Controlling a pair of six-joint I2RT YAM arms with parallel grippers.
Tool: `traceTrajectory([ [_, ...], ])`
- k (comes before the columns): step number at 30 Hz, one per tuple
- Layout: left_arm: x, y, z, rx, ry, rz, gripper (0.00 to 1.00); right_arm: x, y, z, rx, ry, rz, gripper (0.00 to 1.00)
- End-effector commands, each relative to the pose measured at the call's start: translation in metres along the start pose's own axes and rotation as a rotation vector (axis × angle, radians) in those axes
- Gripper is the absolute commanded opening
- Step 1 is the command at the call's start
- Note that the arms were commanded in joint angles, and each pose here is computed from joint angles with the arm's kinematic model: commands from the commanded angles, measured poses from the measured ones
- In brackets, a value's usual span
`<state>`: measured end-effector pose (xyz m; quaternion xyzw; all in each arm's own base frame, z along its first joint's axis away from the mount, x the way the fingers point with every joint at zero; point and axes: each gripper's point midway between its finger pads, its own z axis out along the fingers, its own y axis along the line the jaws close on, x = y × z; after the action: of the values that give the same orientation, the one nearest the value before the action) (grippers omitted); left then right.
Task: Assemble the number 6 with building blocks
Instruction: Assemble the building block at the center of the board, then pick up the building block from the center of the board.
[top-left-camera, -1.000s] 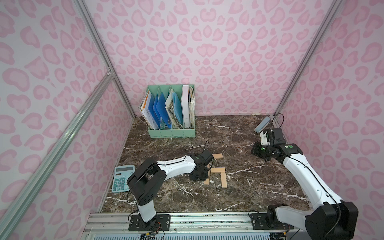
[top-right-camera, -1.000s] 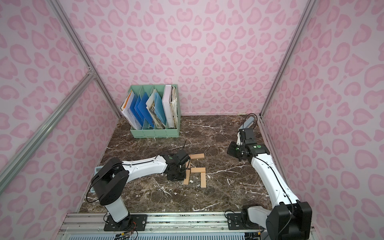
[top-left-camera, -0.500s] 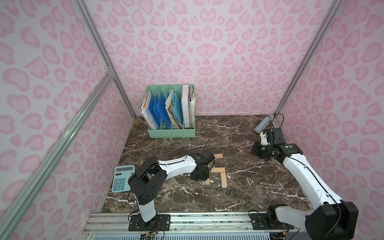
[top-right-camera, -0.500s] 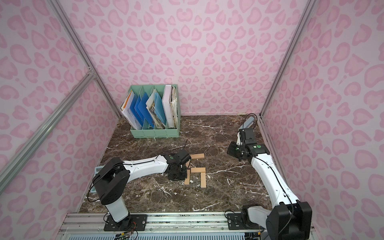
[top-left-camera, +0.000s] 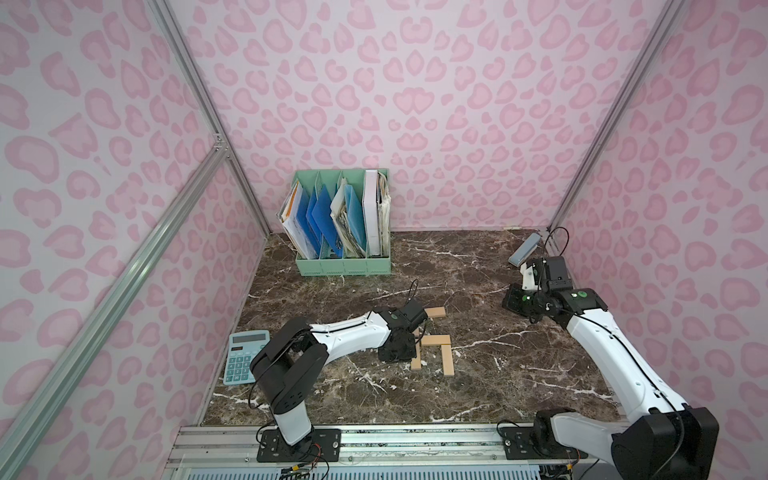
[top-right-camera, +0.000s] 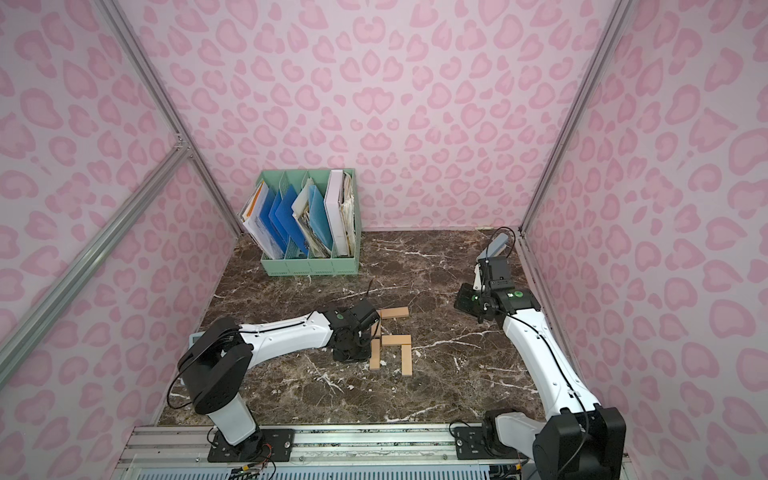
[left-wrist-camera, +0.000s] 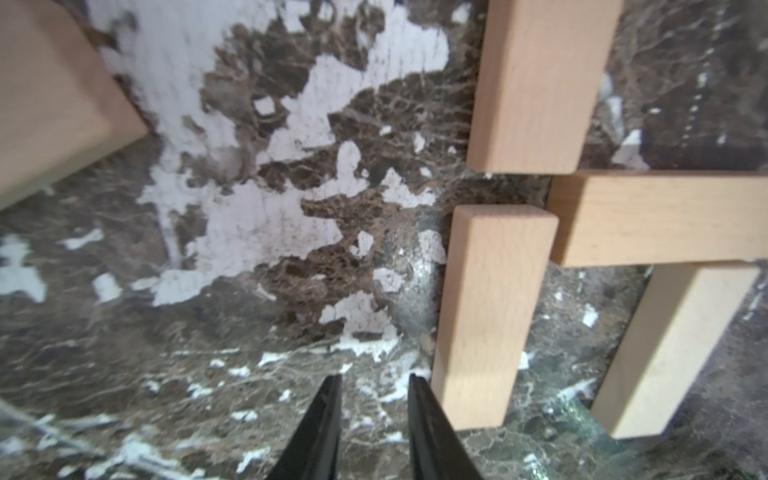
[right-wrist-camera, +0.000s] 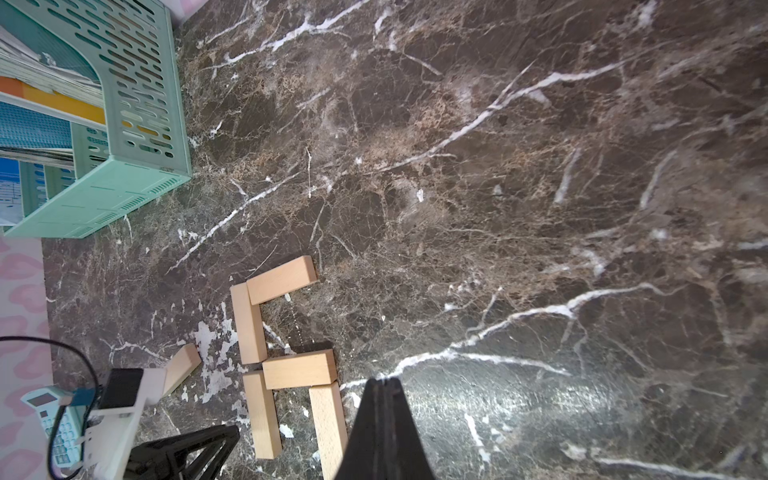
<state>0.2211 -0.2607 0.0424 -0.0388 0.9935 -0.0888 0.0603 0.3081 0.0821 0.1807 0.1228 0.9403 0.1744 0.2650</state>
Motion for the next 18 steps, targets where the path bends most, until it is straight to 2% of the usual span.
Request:
traceTrajectory([
  [1, -0.013, 0.015, -0.024, -0.042, -0.085, 0.030, 0.45, 0.001, 0.000, -0.001, -0.001, -0.004, -0.006, 0.05],
  [2, -0.022, 0.023, -0.036, -0.066, -0.129, 0.039, 0.50, 0.001, -0.001, -0.001, -0.001, -0.007, -0.006, 0.08],
  [5, -0.054, 0.050, -0.064, -0.152, -0.220, 0.107, 0.55, 0.002, -0.002, -0.002, -0.004, -0.013, -0.002, 0.20],
  [7, -0.077, 0.062, -0.071, -0.119, -0.227, 0.126, 0.55, 0.003, -0.001, 0.000, -0.014, -0.012, -0.002, 0.28],
  [8, -0.088, 0.059, -0.075, -0.063, -0.241, 0.173, 0.55, 0.004, 0.000, 0.001, -0.019, -0.010, -0.001, 0.31],
  [11, -0.107, 0.057, -0.075, -0.008, -0.292, 0.448, 0.53, 0.002, 0.001, 0.001, -0.026, -0.018, 0.004, 0.39],
  [12, -0.106, 0.058, -0.072, -0.001, -0.284, 0.553, 0.52, 0.001, 0.002, 0.001, -0.030, -0.023, 0.007, 0.40],
  [14, -0.104, 0.062, -0.066, -0.007, -0.255, 0.680, 0.52, -0.001, 0.003, -0.001, -0.038, -0.030, 0.012, 0.42],
  [18, -0.084, 0.056, -0.048, 0.127, -0.085, 0.694, 0.53, -0.002, 0.001, -0.001, -0.029, -0.040, 0.018, 0.43],
])
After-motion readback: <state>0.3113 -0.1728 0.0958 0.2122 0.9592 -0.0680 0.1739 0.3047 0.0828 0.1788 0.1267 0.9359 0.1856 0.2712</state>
